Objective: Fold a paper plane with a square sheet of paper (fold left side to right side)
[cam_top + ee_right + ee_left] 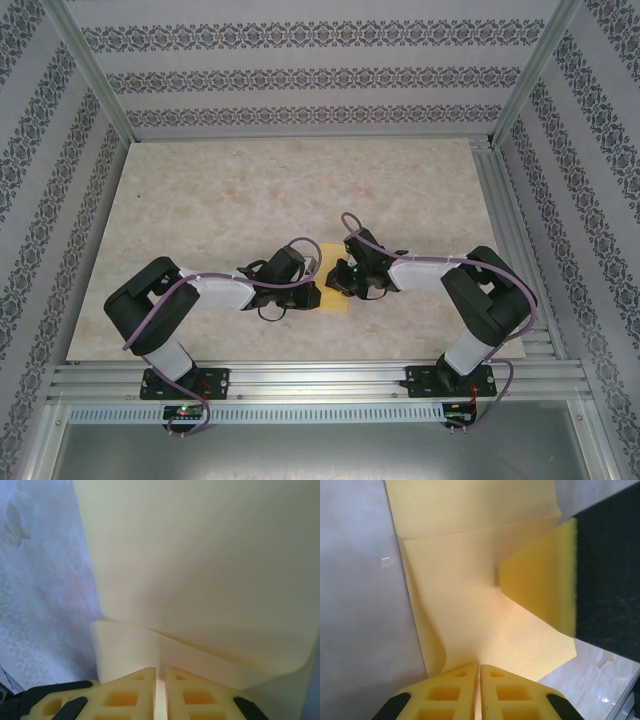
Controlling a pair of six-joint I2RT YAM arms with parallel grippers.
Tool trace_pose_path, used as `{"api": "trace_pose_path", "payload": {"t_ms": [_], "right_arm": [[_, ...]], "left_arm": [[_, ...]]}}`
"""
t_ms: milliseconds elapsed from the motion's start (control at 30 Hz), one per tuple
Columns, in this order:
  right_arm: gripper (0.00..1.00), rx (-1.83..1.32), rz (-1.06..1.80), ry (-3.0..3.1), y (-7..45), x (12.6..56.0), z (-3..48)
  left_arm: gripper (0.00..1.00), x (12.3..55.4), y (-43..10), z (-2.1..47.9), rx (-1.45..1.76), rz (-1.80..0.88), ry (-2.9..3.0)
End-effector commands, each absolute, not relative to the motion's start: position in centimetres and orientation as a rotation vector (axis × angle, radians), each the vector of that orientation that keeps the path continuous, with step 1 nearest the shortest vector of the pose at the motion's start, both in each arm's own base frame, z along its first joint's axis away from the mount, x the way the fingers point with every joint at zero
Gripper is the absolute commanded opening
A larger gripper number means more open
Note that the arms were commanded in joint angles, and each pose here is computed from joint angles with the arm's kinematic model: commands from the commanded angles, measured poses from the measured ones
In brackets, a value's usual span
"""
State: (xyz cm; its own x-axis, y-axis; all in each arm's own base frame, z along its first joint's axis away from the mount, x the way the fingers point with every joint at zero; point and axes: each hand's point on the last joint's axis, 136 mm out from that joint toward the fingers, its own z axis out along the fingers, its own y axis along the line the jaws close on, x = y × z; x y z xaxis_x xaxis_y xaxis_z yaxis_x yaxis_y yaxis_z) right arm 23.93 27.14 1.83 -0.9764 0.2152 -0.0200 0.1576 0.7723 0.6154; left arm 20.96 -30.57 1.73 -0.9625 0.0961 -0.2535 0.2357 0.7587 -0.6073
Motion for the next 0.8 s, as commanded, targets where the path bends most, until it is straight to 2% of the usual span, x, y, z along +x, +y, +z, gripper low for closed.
{"api": "trace_pose_path", "payload": {"t_ms": [0, 367, 767], "right_arm": [[0.14, 0.242, 0.977, 2.822, 27.2, 24.4, 4.2], [0.05, 0.262, 1.11, 2.83, 29.4, 22.4, 3.5], [0.05, 0.265, 0.988, 2.906, 28.6, 21.8, 0.3]], "left_arm": [[0.13, 19.6, -29.6, 0.0, 0.266, -0.929, 2.797], [0.12, 19.3, -30.1, 0.0, 0.279, -0.919, 2.794], [0.12, 19.2, -30.1, 0.0, 0.286, -0.902, 2.802]]}}
